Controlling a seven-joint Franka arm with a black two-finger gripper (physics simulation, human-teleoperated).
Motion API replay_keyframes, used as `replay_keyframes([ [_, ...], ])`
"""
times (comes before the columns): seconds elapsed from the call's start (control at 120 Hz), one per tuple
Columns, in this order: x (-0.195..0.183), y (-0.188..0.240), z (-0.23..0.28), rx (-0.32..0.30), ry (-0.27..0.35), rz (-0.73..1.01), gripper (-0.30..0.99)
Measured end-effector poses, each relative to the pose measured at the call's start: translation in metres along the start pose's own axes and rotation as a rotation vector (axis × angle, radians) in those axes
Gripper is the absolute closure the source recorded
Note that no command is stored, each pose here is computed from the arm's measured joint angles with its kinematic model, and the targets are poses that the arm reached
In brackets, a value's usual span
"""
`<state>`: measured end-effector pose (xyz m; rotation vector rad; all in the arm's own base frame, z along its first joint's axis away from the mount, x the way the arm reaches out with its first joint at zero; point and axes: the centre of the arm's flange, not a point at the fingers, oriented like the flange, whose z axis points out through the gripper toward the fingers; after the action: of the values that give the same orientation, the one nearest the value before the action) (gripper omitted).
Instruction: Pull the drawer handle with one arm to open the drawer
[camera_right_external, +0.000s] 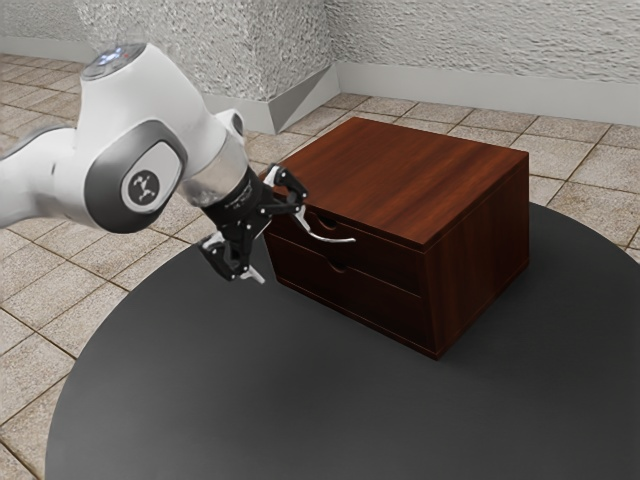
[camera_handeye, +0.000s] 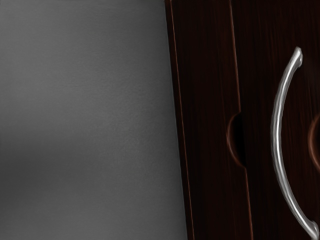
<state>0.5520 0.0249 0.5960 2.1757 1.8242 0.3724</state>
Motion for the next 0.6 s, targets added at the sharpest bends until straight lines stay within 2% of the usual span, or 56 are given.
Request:
replay_keyframes([
  [0.6, 0.015, 0.01, 0.031, -0.026, 0.025, -0.094, 0.0],
])
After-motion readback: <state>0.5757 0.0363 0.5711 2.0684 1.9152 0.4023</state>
